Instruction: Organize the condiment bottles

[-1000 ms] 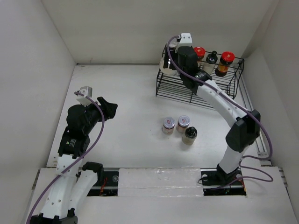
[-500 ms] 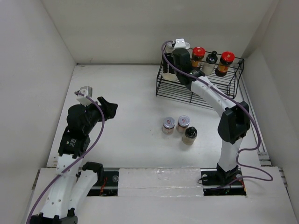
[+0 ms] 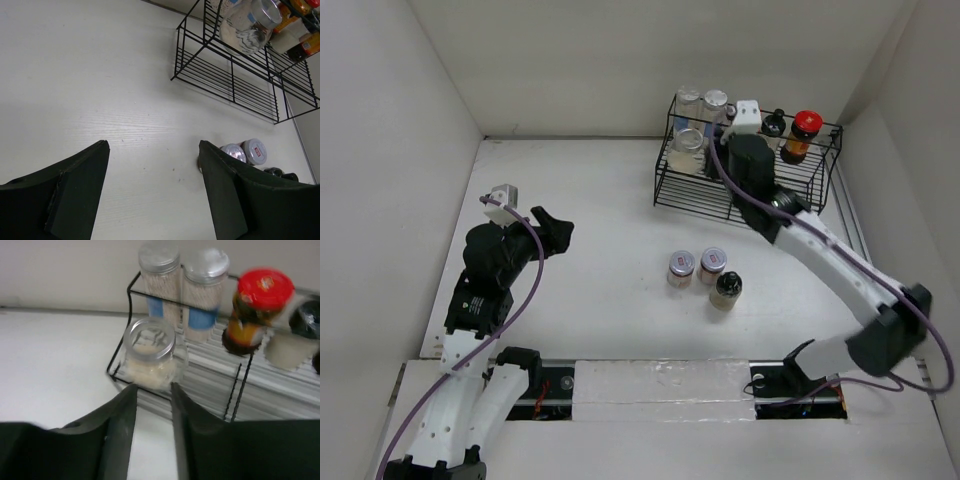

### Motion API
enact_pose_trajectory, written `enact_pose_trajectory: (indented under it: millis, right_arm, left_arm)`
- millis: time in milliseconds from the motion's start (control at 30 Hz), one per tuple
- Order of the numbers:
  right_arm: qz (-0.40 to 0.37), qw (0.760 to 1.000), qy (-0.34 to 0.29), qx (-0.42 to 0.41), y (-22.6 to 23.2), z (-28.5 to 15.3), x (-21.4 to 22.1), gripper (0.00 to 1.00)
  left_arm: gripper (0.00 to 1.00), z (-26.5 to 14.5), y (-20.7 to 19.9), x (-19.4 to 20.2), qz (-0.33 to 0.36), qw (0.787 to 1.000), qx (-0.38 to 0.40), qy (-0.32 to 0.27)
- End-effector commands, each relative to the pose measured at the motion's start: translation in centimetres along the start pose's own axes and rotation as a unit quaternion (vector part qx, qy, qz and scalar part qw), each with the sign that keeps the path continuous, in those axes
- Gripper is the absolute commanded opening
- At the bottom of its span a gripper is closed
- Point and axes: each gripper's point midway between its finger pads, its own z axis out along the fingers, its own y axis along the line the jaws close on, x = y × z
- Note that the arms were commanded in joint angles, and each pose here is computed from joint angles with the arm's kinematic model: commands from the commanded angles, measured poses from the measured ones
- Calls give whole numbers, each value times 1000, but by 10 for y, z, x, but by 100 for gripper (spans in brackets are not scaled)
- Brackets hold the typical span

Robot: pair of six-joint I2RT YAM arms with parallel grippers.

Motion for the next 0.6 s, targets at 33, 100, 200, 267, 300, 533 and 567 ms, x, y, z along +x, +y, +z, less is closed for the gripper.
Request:
enact_pose_trajectory:
  millis: [33,100,200,267,300,533,567]
  right_arm:
    - [60,997,-44,-6,-11,-82,18,7]
    - [82,996,-31,-19,-10,-107,48,1]
    - [100,995,-6,-19,-24,-145,87,41]
    - [89,995,48,-12,-37,-170,117,83]
    - [90,993,70,-15,-39,-179,127,90]
    - [118,975,180,-57,-33,-220,205,100]
    - [114,974,186,-64,-30,-220,211,100]
  left_arm:
    - [65,-2,-6,-13,8,1000,10,-20]
    - [61,-4,-8,-17,9,999,15,-30]
    - [48,-4,-11,-15,14,999,24,-25]
    - [40,-4,-13,-15,14,999,28,-23]
    - [40,-4,-13,-15,14,999,28,-23]
    - [55,-9,-12,-20,16,999,25,-37]
    - [56,-9,-12,-20,16,999,25,-37]
